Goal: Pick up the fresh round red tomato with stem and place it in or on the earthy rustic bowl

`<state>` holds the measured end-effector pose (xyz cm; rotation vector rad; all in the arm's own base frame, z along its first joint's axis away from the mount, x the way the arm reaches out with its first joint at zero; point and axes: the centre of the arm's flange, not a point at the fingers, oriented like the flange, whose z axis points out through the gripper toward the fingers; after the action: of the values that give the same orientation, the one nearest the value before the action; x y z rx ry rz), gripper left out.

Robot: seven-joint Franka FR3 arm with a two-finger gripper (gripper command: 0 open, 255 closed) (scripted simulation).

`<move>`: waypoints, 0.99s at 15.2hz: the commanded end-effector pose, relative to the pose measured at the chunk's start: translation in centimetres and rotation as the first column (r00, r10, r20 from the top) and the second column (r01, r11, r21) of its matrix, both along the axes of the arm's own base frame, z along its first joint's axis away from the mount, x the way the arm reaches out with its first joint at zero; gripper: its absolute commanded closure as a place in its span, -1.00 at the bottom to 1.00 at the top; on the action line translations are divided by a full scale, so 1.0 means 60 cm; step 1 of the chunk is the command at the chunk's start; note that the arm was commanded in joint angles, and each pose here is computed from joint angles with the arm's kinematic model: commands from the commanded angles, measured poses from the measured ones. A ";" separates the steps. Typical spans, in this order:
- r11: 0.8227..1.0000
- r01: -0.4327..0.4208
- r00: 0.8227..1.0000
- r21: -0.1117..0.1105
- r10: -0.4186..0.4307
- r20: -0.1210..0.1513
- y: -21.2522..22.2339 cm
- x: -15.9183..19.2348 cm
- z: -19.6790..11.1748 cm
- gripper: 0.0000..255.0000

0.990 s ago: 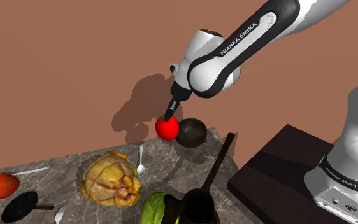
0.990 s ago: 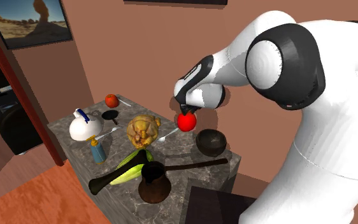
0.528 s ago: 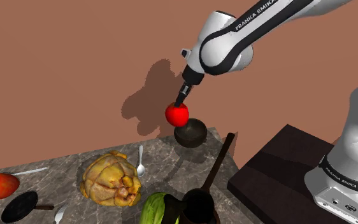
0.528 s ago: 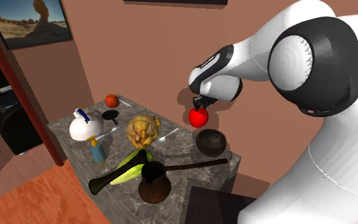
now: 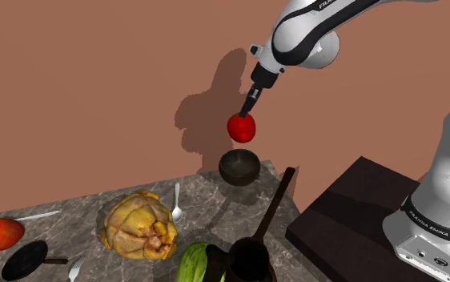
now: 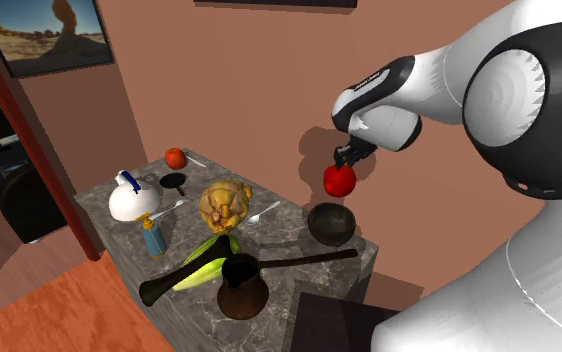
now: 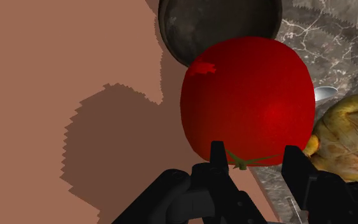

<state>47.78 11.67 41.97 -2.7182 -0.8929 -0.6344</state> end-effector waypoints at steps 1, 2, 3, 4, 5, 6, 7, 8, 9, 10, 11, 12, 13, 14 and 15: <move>1.000 -0.001 1.000 0.000 0.001 0.000 -0.004 0.000 -0.014 1.00; 1.000 -0.001 1.000 0.000 0.001 0.000 -0.004 0.000 -0.023 1.00; 1.000 -0.001 1.000 0.000 0.001 0.000 -0.004 0.000 -0.031 1.00; 1.000 -0.001 1.000 0.000 0.001 0.000 -0.004 0.000 -0.040 1.00; 1.000 -0.001 1.000 0.000 0.001 0.000 -0.004 0.000 -0.049 1.00; 1.000 -0.001 1.000 0.000 0.001 0.000 -0.004 0.000 -0.058 1.00; 1.000 -0.001 1.000 0.000 0.001 0.000 -0.004 0.000 -0.067 1.00; 1.000 -0.001 1.000 0.000 0.001 0.000 -0.004 0.000 -0.075 1.00; 1.000 -0.001 1.000 0.000 0.001 0.000 -0.004 0.000 -0.084 1.00; 1.000 -0.001 1.000 0.000 0.001 0.000 -0.004 0.000 -0.093 1.00; 1.000 -0.001 1.000 0.000 0.001 0.000 -0.004 0.000 -0.102 1.00; 1.000 -0.001 1.000 0.000 0.001 0.000 -0.004 0.000 -0.111 1.00; 1.000 -0.001 1.000 0.000 0.001 0.000 -0.004 0.000 -0.119 1.00; 1.000 -0.001 1.000 0.000 0.001 0.000 -0.004 0.000 -0.128 1.00; 1.000 -0.001 1.000 0.000 0.001 0.000 -0.004 0.000 -0.137 1.00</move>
<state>47.62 11.50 34.38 -2.7172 -0.8950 -0.6327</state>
